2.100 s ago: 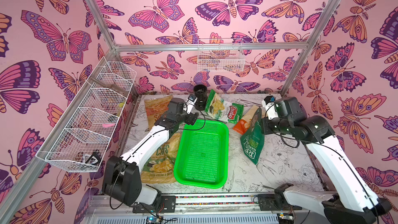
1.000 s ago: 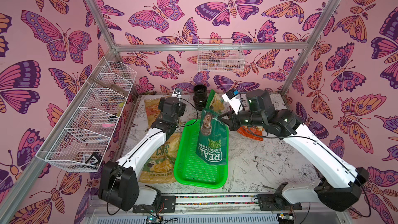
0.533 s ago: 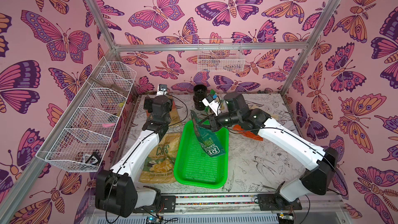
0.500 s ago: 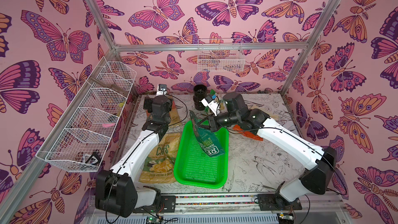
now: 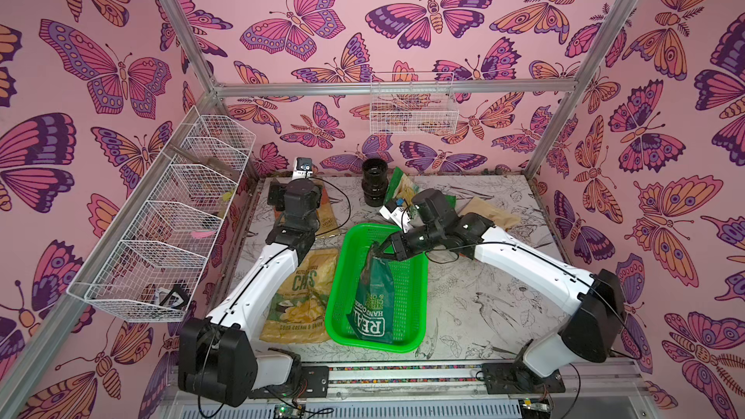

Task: Put the potato chips into the basket
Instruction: Place the potato chip in the basket.

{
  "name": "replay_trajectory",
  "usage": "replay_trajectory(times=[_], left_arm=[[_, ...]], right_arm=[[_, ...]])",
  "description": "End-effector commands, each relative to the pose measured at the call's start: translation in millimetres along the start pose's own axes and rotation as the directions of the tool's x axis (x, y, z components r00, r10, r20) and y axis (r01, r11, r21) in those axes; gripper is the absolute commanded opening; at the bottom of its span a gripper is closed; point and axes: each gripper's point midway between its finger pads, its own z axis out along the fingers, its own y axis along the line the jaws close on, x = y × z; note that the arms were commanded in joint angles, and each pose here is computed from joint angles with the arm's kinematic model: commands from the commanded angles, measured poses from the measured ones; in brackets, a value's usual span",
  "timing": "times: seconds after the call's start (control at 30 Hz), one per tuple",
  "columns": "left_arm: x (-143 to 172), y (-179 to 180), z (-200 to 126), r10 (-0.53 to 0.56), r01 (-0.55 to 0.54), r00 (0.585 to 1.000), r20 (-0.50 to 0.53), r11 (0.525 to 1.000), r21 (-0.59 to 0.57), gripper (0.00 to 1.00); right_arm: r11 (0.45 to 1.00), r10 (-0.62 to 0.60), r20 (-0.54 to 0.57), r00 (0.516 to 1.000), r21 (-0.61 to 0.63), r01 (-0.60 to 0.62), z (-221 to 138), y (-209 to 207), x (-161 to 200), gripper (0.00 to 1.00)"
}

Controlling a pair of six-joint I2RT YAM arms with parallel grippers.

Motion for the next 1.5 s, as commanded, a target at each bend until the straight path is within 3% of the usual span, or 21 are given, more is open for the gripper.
replay_trajectory(times=[0.0, 0.07, 0.17, 0.43, 0.53, 0.73, 0.83, 1.47], left_arm=[[1, 5, -1, -0.008, 0.008, 1.000, 0.011, 1.000, -0.015, 0.92], [0, 5, -2, -0.008, 0.008, 1.000, 0.012, 1.000, -0.014, 0.92], [0, 5, -2, -0.013, 0.013, 1.000, 0.014, 1.000, -0.012, 0.92], [3, 0, 0, -0.016, 0.016, 1.000, 0.008, 1.000, 0.004, 0.92], [6, -2, 1, -0.016, 0.016, 1.000, 0.001, 1.000, 0.011, 0.92], [6, -3, 2, -0.015, 0.015, 1.000, 0.000, 1.000, 0.012, 0.92], [6, -2, 1, -0.016, 0.016, 1.000, 0.001, 1.000, 0.010, 0.92], [3, -1, -1, -0.025, 0.025, 1.000, 0.008, 1.000, 0.014, 0.92]], right_arm=[[0.923, 0.065, -0.122, 0.990, 0.385, -0.013, -9, -88, 20, 0.53], [0.843, 0.050, -0.190, 0.980, 0.535, 0.061, -24, -111, 20, 0.58], [0.789, 0.033, -0.298, 0.954, 0.594, 0.158, -33, -120, 20, 0.61], [0.772, -0.056, -0.382, 0.922, 0.569, 0.283, -20, -92, 26, 0.66], [0.799, -0.078, -0.438, 0.896, 0.510, 0.319, -2, -84, 41, 0.65], [0.800, -0.005, -0.594, 0.804, 0.481, 0.360, 32, -121, 83, 0.66], [0.788, -0.005, -0.620, 0.784, 0.481, 0.385, 48, -141, 87, 0.67], [0.864, -0.172, -0.428, 0.887, 0.367, 0.344, 115, -150, 14, 0.69]])
